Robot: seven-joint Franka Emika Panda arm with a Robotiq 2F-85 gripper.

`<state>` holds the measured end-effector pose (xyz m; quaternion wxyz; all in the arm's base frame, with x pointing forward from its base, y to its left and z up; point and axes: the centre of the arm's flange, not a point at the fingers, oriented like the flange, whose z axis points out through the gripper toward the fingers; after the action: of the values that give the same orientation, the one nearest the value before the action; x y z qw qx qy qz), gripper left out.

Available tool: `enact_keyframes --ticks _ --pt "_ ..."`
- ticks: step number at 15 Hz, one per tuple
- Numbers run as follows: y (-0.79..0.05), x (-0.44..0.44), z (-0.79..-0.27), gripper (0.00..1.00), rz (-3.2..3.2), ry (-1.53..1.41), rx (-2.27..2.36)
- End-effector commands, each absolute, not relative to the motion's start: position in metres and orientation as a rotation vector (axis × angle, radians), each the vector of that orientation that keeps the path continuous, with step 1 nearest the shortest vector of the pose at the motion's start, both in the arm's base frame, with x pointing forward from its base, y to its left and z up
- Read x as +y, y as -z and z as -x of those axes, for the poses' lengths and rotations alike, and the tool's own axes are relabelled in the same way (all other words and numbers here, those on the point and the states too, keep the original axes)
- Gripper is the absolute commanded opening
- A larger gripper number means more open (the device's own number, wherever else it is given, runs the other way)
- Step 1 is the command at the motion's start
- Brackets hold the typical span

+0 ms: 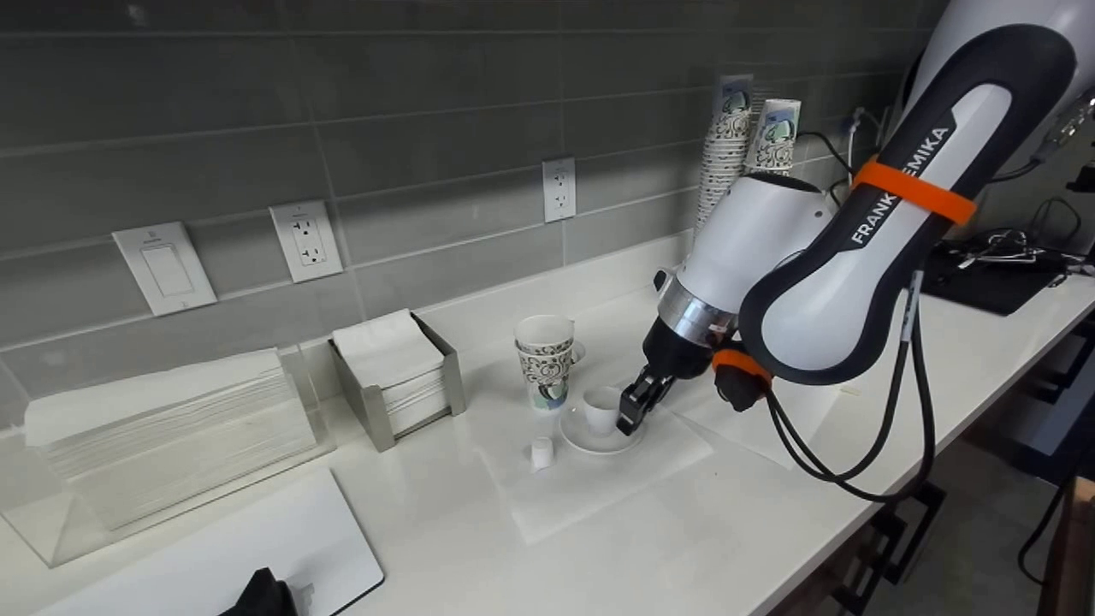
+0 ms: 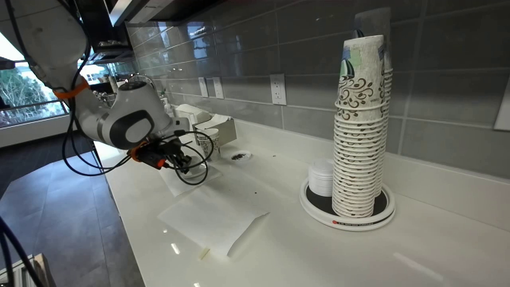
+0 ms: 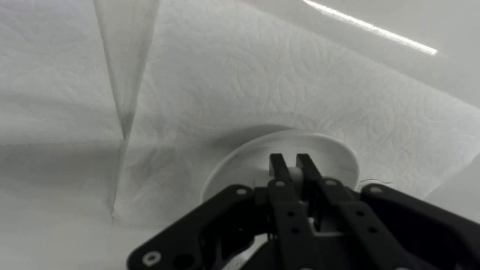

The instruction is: Put the white cup onto the plate

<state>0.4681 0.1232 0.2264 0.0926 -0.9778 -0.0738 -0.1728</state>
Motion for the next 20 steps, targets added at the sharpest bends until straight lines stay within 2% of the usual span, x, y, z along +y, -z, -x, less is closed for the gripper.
enact_keyframes --ticks 1,13,14,16,20 --pt "-0.232 0.121 -0.472 0.03 2.873 0.512 -0.257" --pt "-0.231 0.119 -0.472 0.03 2.896 0.478 -0.254" --pt "-0.231 0.120 -0.472 0.36 2.895 0.469 -0.256" --pt "-0.232 0.120 -0.472 0.42 2.893 0.464 -0.266" --pt "-0.243 0.125 -0.469 0.70 2.885 0.464 -0.291"
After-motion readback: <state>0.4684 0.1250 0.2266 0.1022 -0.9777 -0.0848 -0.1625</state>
